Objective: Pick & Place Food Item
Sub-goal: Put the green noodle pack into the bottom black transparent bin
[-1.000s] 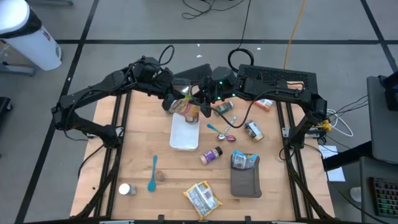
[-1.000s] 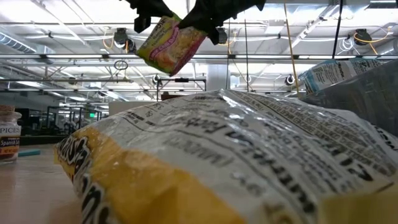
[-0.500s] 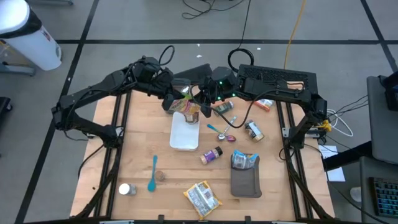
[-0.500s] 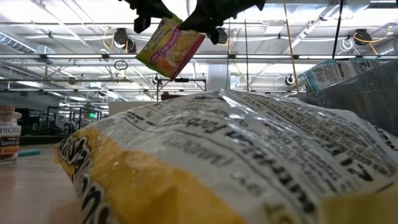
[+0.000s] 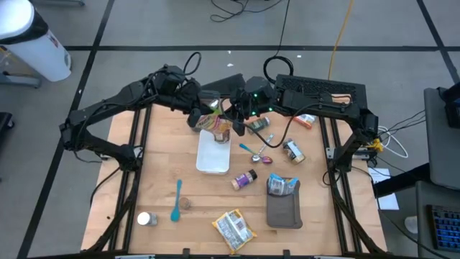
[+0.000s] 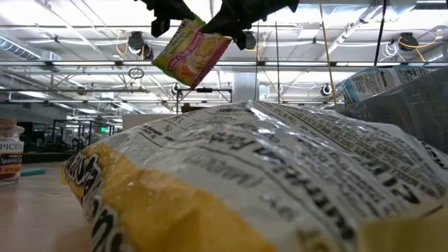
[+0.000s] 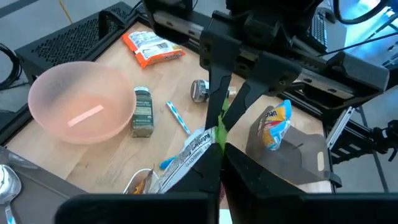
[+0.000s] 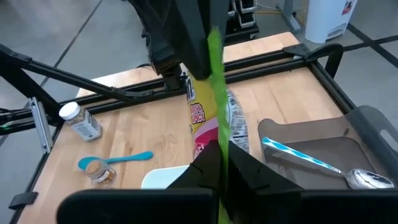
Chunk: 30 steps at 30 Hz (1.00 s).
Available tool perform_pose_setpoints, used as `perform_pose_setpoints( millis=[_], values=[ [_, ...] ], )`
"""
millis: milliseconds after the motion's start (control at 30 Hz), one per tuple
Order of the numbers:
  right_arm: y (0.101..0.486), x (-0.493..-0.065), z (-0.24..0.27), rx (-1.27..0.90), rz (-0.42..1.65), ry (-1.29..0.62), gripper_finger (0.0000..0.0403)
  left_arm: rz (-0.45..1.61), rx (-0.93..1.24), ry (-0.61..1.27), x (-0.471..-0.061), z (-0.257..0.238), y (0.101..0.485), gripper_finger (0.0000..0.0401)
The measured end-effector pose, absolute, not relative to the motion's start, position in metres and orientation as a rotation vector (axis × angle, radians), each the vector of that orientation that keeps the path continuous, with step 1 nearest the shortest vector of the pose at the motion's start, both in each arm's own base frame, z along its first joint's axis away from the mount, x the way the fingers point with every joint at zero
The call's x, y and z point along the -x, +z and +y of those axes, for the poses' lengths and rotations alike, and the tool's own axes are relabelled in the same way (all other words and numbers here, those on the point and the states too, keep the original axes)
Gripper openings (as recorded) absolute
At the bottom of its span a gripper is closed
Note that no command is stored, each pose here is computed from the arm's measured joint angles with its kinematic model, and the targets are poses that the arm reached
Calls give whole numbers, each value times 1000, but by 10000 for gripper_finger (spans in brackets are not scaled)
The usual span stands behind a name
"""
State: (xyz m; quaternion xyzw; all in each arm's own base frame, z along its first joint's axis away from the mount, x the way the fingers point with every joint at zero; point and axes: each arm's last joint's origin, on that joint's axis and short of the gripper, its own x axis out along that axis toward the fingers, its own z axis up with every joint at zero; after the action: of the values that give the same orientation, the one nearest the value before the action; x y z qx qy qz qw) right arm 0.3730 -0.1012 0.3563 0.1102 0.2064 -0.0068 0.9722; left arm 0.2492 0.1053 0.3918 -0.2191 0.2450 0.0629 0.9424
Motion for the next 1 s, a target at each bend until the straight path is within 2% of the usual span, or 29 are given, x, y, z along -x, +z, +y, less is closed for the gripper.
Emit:
perform_pose_setpoints(
  millis=[233,467,633,867,1000],
  values=[
    [364,-369,-106,-212,374,-29,0,435,430,101,-250,110,398,107],
    [385,-340,-108,-187,385,-54,0,319,413,126,-237,125,412,182],
    [407,-304,-97,-173,420,-60,0,242,383,194,-212,133,427,201],
    [435,-252,-73,-199,445,-110,0,183,338,275,-181,136,441,202],
    [438,-231,-56,-233,504,-132,0,205,342,294,-172,135,441,202]
  ],
)
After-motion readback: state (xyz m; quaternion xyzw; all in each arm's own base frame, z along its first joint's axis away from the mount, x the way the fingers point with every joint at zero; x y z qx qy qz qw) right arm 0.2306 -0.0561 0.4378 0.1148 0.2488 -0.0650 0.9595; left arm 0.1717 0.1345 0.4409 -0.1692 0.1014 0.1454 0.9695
